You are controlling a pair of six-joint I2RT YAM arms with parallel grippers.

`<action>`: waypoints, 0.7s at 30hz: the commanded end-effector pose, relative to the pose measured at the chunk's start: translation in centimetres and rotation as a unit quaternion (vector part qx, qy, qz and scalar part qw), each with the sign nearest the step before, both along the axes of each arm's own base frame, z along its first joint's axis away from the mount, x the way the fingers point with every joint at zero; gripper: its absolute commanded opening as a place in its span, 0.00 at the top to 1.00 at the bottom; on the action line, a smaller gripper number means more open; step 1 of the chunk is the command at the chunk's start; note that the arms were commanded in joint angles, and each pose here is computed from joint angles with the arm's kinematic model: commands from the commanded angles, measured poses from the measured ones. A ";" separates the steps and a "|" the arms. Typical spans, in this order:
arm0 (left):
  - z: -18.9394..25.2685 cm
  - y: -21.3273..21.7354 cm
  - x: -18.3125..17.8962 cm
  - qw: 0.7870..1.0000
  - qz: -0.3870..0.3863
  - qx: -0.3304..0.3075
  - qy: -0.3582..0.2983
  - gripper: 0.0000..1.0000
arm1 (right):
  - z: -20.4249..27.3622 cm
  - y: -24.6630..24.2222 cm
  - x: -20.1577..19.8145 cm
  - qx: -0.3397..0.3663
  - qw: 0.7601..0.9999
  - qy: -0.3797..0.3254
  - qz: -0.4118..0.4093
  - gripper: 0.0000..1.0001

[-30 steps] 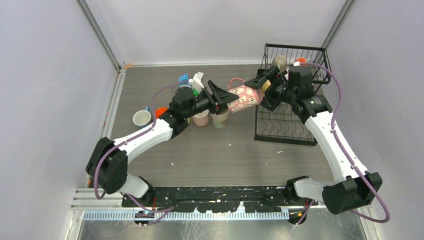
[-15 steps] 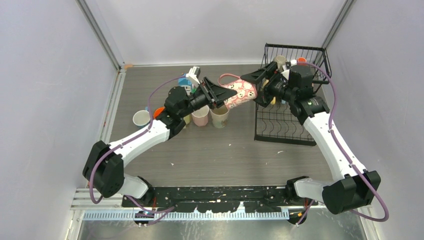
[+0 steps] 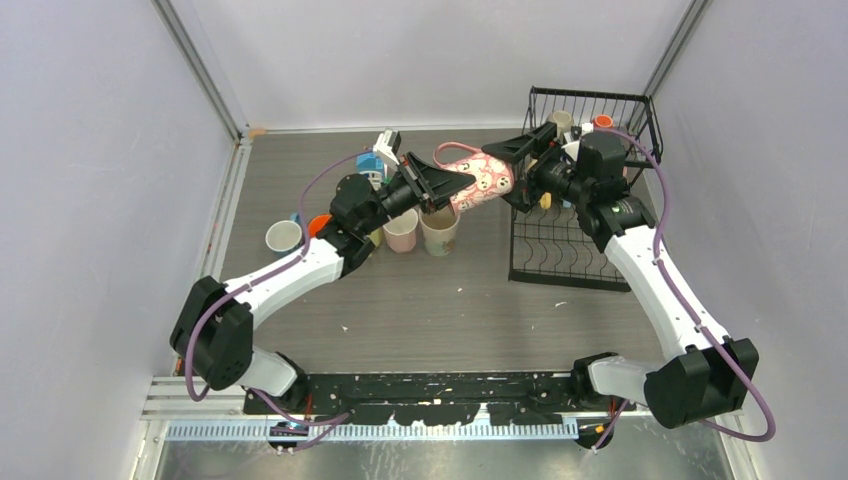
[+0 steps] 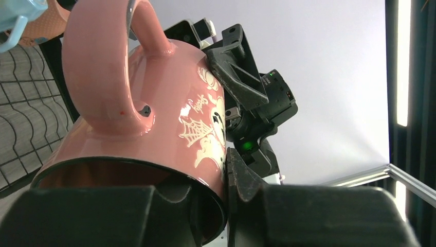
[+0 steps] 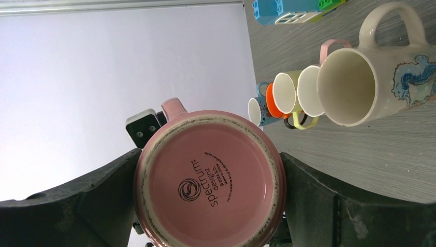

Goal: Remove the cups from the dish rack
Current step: Place the cup at the center of the board.

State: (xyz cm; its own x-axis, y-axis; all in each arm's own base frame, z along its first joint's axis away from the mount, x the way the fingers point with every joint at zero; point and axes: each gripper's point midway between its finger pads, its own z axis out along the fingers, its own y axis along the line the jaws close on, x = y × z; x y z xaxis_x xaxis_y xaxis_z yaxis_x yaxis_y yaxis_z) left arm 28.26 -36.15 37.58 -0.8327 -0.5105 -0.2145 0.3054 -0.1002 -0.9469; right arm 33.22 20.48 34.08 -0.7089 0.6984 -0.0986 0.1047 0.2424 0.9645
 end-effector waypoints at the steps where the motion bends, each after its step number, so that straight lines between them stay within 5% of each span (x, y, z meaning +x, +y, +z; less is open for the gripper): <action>1: 6.1 1.1 -1.0 0.995 0.008 -0.073 -0.073 1.00 | 2.5 0.7 -1.5 0.005 0.998 -0.060 0.033 0.27; 6: 6.0 1.6 -1.0 0.994 0.026 -0.062 -0.084 1.00 | 2.9 0.6 -1.5 0.006 0.998 -0.065 0.028 0.01; 21: 6.5 5.8 0.1 0.989 0.089 -0.068 -0.098 1.00 | 4.4 0.0 -1.0 0.030 0.996 -0.079 0.023 0.00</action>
